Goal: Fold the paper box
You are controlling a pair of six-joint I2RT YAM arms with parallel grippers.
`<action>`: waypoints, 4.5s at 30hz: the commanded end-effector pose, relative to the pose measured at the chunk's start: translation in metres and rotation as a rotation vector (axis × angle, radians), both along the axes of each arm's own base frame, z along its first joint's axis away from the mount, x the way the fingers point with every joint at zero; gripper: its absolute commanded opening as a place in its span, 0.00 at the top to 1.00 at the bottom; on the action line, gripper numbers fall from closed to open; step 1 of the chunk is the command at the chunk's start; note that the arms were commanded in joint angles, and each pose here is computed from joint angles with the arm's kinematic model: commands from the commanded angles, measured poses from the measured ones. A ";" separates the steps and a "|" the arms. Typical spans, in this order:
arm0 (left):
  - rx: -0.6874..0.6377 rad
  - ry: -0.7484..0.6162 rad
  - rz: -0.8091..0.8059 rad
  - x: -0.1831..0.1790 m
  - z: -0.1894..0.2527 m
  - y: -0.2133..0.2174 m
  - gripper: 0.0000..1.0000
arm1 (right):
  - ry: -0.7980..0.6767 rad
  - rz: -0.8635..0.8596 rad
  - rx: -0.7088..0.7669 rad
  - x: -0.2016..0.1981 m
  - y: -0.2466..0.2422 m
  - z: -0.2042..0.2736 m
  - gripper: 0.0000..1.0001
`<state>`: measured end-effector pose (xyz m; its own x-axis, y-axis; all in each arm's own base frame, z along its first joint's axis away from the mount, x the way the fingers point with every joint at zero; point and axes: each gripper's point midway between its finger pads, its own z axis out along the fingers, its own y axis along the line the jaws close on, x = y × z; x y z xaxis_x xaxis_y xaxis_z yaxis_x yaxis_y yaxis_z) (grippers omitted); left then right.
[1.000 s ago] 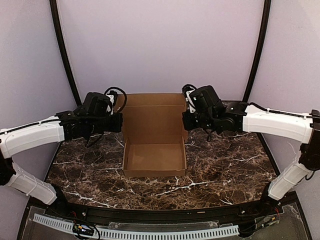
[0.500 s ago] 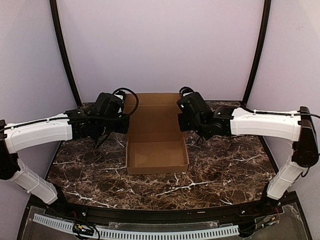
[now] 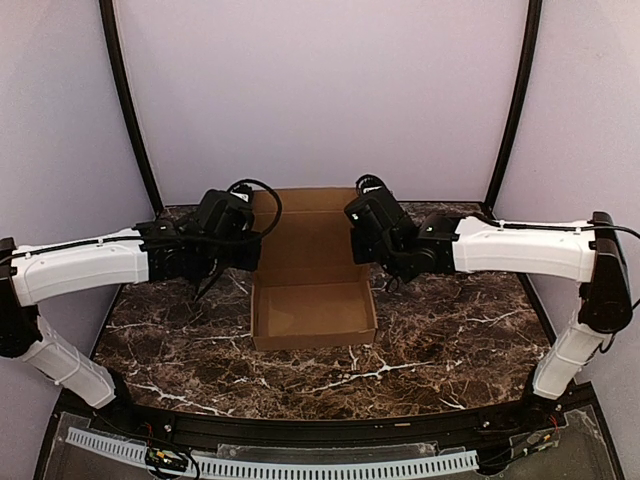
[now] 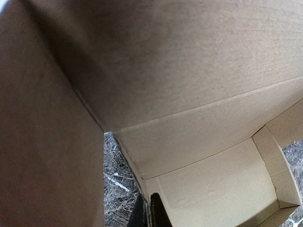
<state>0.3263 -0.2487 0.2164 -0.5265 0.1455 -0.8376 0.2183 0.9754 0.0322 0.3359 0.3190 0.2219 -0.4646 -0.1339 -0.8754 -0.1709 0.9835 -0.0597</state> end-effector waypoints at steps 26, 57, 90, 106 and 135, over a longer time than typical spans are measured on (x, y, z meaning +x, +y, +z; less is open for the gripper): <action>-0.029 0.028 -0.142 -0.093 -0.061 -0.050 0.99 | 0.025 0.062 0.125 -0.091 0.027 -0.059 1.00; -0.007 0.093 -0.193 -0.159 -0.098 -0.033 0.51 | 0.107 0.014 0.144 -0.143 -0.011 -0.102 0.61; -0.115 0.094 -0.292 -0.193 0.055 0.082 0.99 | -0.082 0.576 0.265 -0.126 0.025 0.150 0.71; 0.211 -0.126 -0.263 -0.110 0.126 0.032 0.99 | 0.090 0.649 0.253 -0.029 0.138 0.092 1.00; -0.011 0.450 -0.365 -0.080 -0.091 -0.021 0.99 | 0.458 0.613 0.251 -0.078 0.114 -0.099 1.00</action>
